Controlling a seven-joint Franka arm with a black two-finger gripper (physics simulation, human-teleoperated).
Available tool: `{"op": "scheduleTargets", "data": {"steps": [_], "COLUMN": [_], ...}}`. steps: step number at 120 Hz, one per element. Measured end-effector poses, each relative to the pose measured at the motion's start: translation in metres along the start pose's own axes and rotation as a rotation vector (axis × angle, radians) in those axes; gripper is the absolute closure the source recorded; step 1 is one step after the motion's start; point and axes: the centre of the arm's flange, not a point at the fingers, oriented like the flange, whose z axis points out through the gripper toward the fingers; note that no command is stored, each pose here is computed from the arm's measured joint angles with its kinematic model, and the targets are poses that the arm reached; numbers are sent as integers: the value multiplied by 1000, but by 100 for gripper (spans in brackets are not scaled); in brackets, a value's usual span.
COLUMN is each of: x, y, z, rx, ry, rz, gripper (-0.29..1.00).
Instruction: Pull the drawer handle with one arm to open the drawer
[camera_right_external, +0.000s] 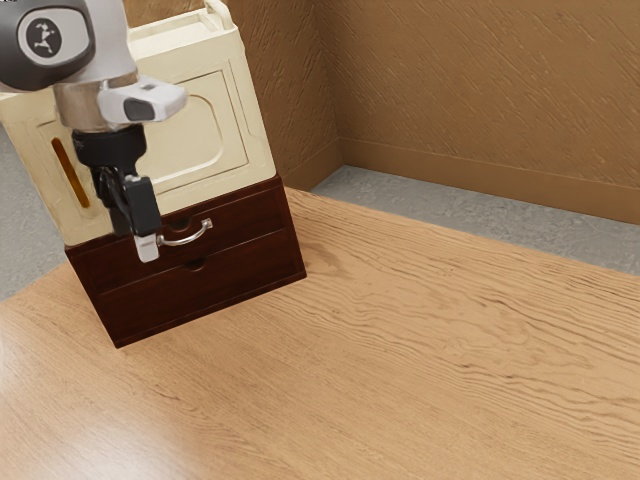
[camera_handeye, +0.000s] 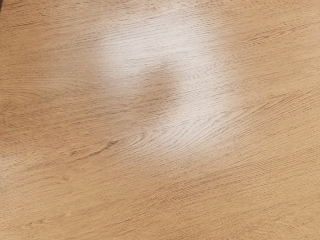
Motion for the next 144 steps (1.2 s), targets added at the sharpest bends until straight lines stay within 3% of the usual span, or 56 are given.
{"op": "scheduleTargets", "data": {"steps": [12,26,42,72,110,144], "x": [8,9,17,28,48,51], "y": [-4,13,10,-17,-55,-83], "z": [-9,-6,33,55,80,89], "rx": [37,60,120,266,330,367], "ry": [81,112,116,229,249,269], "rz": [70,166,248,340,386,394], "gripper": [0,0,0,0,36,47]}}
